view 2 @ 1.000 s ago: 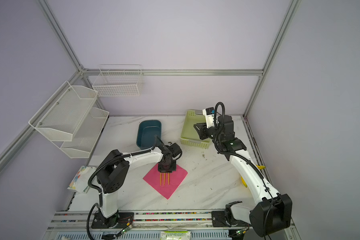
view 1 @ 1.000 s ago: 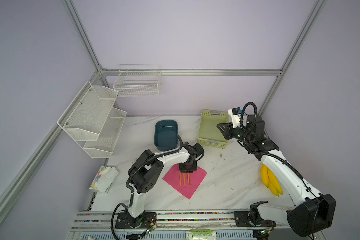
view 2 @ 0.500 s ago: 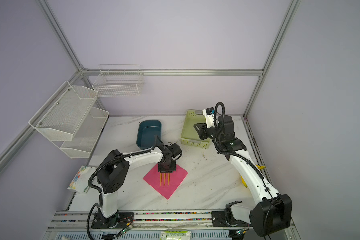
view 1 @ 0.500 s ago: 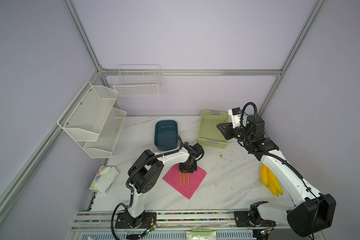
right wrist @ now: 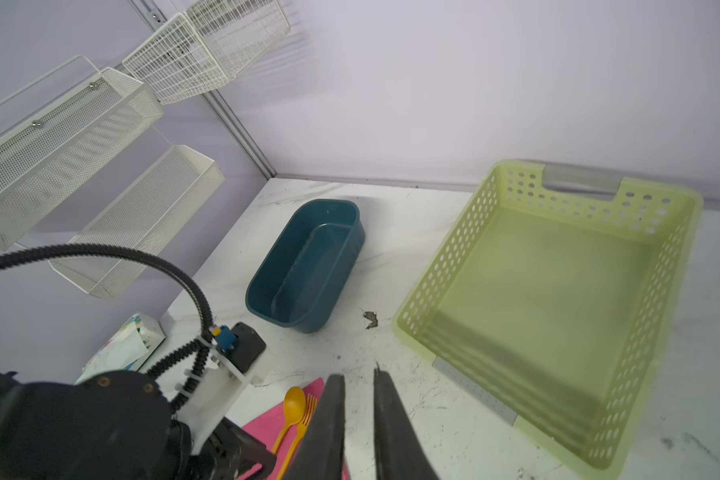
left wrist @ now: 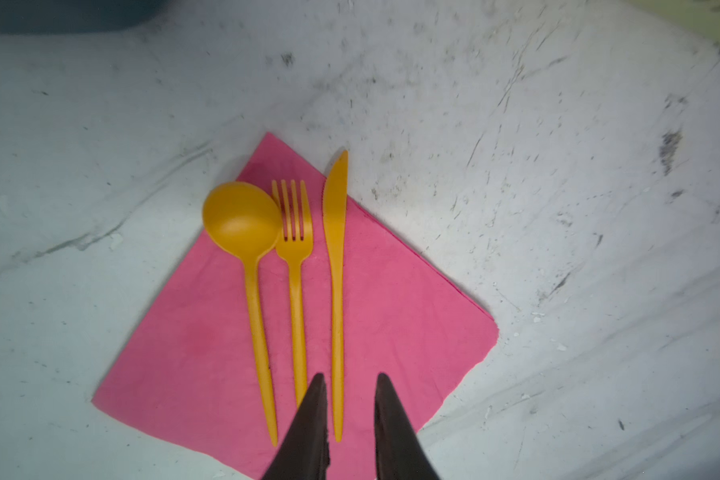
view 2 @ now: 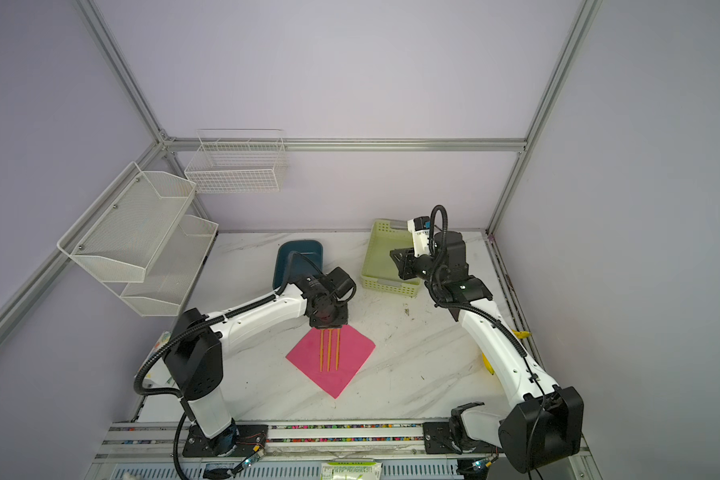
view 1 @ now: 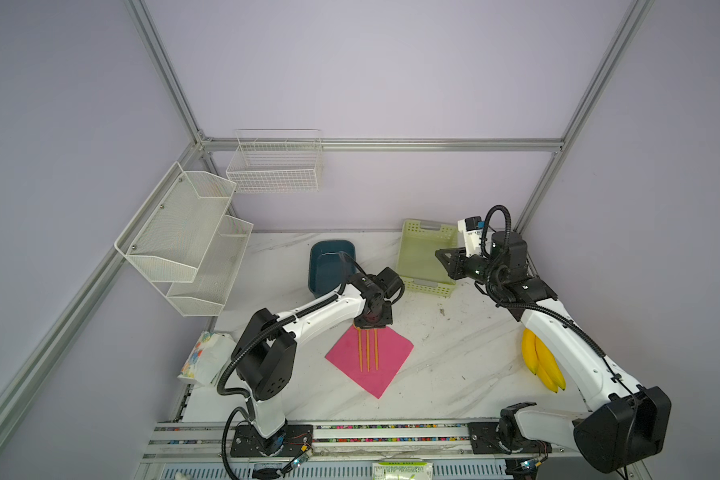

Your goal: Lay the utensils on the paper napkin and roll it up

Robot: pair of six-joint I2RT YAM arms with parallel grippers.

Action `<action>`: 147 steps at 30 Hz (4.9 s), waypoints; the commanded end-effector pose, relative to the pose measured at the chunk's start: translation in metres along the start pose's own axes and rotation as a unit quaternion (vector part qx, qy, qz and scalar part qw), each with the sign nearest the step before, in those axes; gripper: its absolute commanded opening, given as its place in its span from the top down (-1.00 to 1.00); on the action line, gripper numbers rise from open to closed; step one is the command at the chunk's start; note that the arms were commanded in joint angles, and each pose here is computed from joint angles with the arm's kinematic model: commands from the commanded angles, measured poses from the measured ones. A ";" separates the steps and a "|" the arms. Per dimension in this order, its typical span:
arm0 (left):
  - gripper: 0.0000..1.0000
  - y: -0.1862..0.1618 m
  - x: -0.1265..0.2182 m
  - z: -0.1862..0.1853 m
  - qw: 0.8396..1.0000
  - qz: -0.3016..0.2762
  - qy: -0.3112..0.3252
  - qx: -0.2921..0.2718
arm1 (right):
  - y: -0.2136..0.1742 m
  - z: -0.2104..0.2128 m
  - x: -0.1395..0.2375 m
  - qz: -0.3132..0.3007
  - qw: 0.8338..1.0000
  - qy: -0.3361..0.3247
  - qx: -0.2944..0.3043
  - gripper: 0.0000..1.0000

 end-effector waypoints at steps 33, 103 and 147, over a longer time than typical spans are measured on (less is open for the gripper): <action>0.99 -0.029 -0.080 0.106 0.991 0.099 -0.072 0.056 | -0.243 0.058 -0.146 0.355 0.905 0.065 -0.227 0.73; 1.00 -0.014 -0.048 0.142 0.991 0.055 -0.079 0.093 | -0.340 0.136 -0.038 0.429 0.693 0.245 0.525 0.46; 1.00 -0.018 -0.049 0.139 0.989 0.080 -0.089 0.082 | -0.320 0.165 -0.036 0.389 0.703 0.232 0.548 0.97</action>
Point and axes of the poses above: each gripper's point midway between its finger pads, its own x axis back along the fingers, its own z axis along the line the jaws close on, y = z × x, the point moved 6 cm from there along x, back along the fingers
